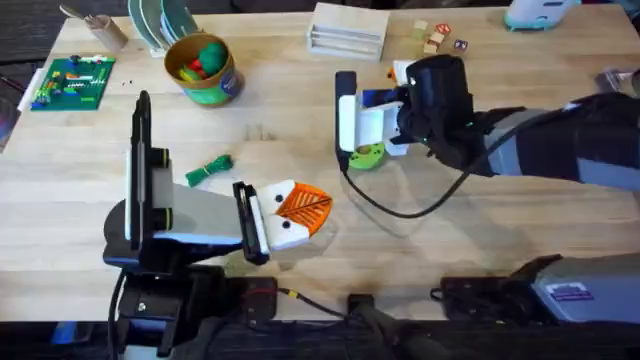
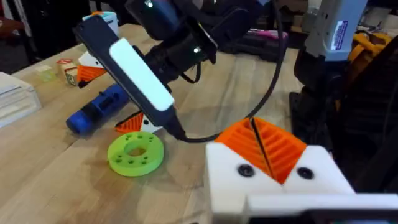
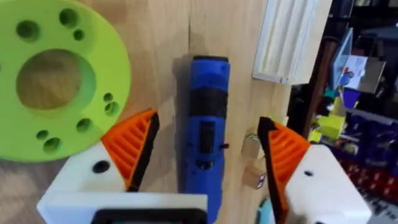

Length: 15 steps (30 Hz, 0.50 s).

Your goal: Pick up the gripper from the table and insert it into the empty holder that is missing its gripper. Then pick up a screw, insert it into the mounting hole, and use the screwdriver to tighten it. Finally, clean up the table by picking up the vegetable and placing it into the bucket.

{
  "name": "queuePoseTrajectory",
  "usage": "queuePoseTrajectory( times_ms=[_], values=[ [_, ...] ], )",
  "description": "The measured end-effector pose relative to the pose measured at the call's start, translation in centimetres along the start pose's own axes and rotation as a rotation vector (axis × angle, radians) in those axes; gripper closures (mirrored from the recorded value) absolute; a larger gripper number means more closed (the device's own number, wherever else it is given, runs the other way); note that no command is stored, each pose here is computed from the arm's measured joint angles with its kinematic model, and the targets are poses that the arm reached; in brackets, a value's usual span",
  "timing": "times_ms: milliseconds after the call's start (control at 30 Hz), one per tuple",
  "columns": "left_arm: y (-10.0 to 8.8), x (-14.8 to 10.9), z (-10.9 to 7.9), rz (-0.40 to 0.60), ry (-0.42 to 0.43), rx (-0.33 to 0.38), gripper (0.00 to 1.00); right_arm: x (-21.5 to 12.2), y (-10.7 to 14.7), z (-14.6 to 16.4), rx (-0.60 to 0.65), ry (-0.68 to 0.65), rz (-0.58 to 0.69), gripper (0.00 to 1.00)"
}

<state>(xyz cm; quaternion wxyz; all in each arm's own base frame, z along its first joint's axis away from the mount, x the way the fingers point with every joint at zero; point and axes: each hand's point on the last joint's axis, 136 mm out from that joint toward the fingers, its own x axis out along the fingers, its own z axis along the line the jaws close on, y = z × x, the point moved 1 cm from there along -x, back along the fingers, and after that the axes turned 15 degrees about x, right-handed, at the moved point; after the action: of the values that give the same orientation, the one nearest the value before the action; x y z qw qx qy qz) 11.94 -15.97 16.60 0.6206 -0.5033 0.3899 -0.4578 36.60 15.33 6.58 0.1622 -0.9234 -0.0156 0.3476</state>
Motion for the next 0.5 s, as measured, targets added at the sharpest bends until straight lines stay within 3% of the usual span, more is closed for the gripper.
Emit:
queuePoseTrajectory(
  times_ms=[67, 267, 333, 367, 400, 433, 500],
  values=[
    [0.0, 0.0, 0.0, -0.001, 0.001, 0.002, 0.900, 0.0, 0.3, 0.0, 0.052, -0.002, 0.014, 0.011],
    [0.0, 0.0, 0.0, 0.000, 0.001, -0.002, 0.140, -1.5, 1.5, 0.5, 0.233, -0.047, 0.078, 0.010],
    [0.0, 0.0, 0.0, 0.000, 0.000, 0.000, 0.020, -2.2, 1.8, 0.7, 0.285, -0.063, 0.093, 0.010],
    [0.0, 0.0, 0.0, 0.000, 0.000, 0.001, 0.012, -2.6, 1.8, 0.6, 0.316, -0.063, 0.094, 0.010],
    [0.0, 0.0, 0.0, 0.000, 0.000, -0.004, 0.271, -3.9, 1.3, -0.5, 0.406, -0.036, 0.066, 0.010],
    [0.0, 0.0, 0.0, 0.000, 0.000, -0.004, 0.459, -4.5, 1.1, -1.1, 0.444, -0.021, 0.050, 0.010],
    [0.0, 0.0, 0.0, 0.000, 0.000, -0.004, 0.762, -5.5, 0.5, -2.2, 0.511, 0.006, 0.014, 0.010]
  ],
)
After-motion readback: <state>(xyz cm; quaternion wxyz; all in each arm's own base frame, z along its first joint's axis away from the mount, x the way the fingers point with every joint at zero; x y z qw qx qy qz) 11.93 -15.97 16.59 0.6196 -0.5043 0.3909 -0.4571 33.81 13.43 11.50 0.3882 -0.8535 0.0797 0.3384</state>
